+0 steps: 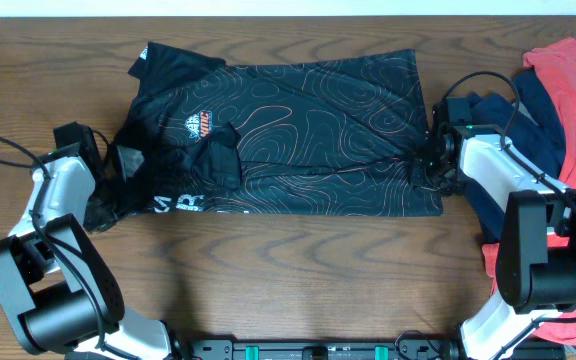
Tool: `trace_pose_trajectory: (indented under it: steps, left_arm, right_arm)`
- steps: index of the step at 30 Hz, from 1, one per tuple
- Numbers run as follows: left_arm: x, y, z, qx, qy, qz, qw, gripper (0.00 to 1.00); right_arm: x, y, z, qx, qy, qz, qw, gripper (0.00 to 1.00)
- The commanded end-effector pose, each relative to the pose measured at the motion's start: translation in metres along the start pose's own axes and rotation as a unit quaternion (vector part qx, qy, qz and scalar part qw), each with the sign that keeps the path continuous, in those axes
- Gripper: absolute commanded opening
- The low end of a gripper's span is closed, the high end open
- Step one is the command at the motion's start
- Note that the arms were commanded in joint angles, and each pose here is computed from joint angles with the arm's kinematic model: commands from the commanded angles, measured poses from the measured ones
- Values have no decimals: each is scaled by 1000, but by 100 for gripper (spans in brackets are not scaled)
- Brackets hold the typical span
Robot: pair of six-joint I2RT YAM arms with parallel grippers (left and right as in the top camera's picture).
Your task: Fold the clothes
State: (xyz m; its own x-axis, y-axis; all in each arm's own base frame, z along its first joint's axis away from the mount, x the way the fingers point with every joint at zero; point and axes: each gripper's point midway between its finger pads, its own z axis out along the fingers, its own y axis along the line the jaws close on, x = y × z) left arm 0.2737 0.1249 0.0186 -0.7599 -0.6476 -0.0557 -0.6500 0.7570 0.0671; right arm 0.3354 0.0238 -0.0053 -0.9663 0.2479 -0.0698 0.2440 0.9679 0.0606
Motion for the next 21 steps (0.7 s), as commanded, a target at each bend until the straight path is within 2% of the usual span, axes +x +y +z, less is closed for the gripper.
trace_pose_trajectory:
  steps: [1,3,5,8,14,16,20,21]
  left_arm:
    - [-1,-42,-12,121,4,22,992,38]
    - [-5,-59,-17,169,-3,36,985,54]
    - [-11,-69,-20,195,-16,49,980,62]
    - [-20,-70,-20,191,-37,61,979,65]
    - [-19,-61,-4,135,-46,73,987,64]
    - [-19,-60,5,126,-42,75,988,50]
    - [-14,-54,20,106,-22,73,991,11]
    - [-11,-53,23,103,-13,73,992,6]
  right_arm:
    - [30,-17,24,31,55,1,998,25]
    - [30,-17,24,31,54,1,998,25]
    - [28,-16,24,31,50,1,998,26]
    - [23,-14,25,25,40,-3,999,27]
    - [18,-6,25,2,32,-2,999,26]
    - [18,-3,25,-5,32,-2,999,25]
    - [23,-1,25,-9,44,-3,999,21]
    - [27,-1,25,-7,51,-4,999,19]
